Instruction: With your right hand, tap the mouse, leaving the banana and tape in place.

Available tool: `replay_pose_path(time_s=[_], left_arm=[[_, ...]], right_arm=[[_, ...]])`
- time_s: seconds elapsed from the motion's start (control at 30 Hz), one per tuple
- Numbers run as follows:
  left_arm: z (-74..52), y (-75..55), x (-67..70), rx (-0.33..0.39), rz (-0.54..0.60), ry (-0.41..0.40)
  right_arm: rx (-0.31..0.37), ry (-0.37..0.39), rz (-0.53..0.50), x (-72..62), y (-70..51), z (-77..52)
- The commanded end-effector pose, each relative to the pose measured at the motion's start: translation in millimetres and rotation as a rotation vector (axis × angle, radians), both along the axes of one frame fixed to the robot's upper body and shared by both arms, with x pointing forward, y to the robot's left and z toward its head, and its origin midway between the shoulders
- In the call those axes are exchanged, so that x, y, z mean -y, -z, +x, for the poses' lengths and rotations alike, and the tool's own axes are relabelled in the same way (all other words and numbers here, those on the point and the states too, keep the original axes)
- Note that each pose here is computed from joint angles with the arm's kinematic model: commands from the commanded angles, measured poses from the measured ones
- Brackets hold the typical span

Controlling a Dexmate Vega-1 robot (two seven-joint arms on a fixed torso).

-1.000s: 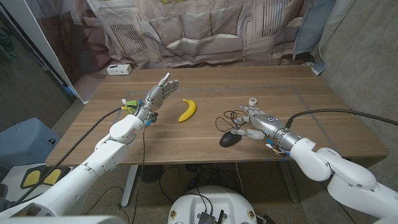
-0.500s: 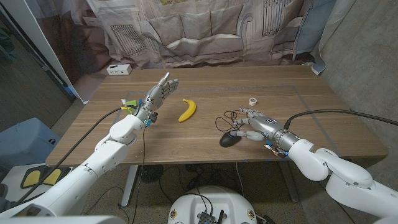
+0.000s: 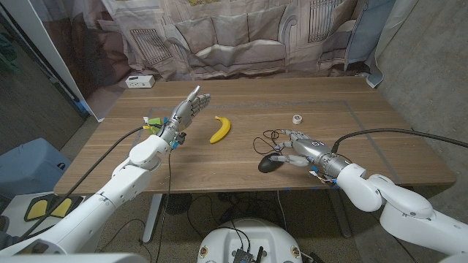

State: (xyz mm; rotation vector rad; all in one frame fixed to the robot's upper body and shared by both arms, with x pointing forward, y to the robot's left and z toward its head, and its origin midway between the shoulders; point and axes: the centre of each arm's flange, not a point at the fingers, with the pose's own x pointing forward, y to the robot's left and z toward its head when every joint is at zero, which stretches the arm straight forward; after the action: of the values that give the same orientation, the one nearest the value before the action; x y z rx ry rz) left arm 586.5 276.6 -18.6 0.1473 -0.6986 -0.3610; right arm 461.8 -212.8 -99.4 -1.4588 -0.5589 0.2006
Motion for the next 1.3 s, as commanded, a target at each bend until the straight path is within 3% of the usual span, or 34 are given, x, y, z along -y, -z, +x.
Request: replay_pose_path(time_s=[0.03,0.67,1.3], left_arm=[[2.9,0.7,0.6,-0.005,0.000,0.005],[4.4,3.5,-3.1,-0.013,-0.009,0.002],[4.9,2.1,-2.7,-0.013,-0.005,-0.004]], right_arm=[[-0.037,0.002,-0.012,-3.2,5.2,8.4],[-0.077,0.010,-0.025,-6.3,10.0,19.5],[-0.073,0.033,-0.035,-3.6,14.5,22.4]])
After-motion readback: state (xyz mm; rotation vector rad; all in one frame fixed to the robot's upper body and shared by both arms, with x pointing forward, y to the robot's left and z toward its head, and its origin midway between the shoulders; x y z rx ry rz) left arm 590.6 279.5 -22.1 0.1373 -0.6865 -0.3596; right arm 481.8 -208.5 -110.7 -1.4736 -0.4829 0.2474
